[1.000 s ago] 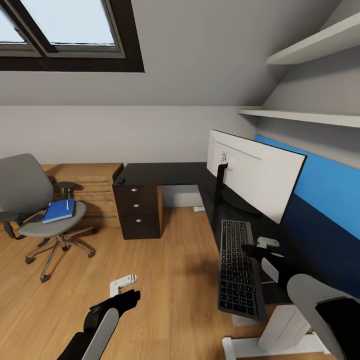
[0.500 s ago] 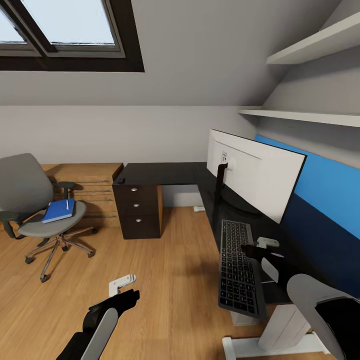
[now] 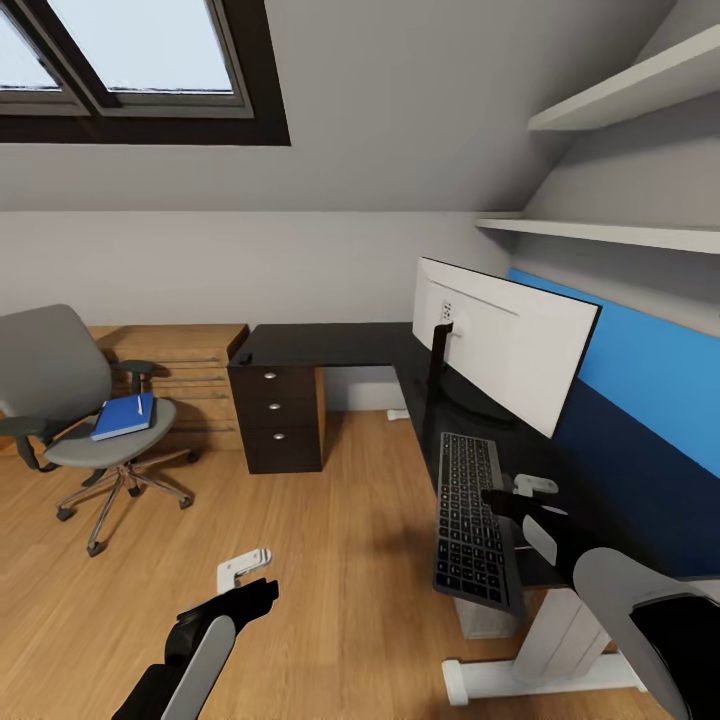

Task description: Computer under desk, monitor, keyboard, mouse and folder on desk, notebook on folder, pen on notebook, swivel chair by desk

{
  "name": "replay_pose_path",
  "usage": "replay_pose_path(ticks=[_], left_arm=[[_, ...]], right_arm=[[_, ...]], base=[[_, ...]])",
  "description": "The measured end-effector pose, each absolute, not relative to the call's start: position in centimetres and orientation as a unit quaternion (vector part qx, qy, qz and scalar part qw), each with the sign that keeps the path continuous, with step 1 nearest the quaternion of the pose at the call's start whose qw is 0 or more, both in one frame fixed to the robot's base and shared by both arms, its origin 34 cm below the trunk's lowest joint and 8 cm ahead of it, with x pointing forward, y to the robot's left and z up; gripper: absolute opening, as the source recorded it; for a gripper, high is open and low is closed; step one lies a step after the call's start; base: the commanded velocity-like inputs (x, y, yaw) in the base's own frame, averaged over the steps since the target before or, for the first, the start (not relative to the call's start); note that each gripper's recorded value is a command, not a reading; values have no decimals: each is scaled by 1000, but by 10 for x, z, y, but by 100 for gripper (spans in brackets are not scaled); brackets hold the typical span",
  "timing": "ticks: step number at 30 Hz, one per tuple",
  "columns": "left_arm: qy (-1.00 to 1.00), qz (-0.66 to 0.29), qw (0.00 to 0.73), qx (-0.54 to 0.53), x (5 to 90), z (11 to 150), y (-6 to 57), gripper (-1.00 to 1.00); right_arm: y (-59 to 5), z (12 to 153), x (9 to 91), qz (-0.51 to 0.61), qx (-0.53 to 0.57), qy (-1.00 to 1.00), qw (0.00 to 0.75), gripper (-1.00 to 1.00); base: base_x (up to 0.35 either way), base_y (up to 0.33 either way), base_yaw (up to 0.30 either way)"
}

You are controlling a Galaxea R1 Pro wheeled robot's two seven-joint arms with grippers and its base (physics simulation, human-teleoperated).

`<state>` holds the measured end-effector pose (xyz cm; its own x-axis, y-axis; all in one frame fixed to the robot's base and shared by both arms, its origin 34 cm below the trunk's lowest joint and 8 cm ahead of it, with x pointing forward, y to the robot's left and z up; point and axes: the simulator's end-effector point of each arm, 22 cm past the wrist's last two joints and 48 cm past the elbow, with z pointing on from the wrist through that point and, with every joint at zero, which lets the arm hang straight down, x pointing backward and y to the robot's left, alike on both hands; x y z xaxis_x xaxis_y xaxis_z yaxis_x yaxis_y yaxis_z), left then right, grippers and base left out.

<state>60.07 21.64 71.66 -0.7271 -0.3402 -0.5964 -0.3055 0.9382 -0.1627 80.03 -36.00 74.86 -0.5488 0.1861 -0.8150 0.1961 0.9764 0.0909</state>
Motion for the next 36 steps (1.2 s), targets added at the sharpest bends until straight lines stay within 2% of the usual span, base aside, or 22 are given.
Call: replay_pose_path(ticks=[24,36], left_arm=[[929,-26,326,-175,601,716,217,100],[929,-26,326,-175,601,717,217,100]], right_arm=[[-361,749,801,-6,109,880,463,100],[-361,749,800,-6,109,880,463,100]], base=[[-184,112,0],[-39,15,0]])
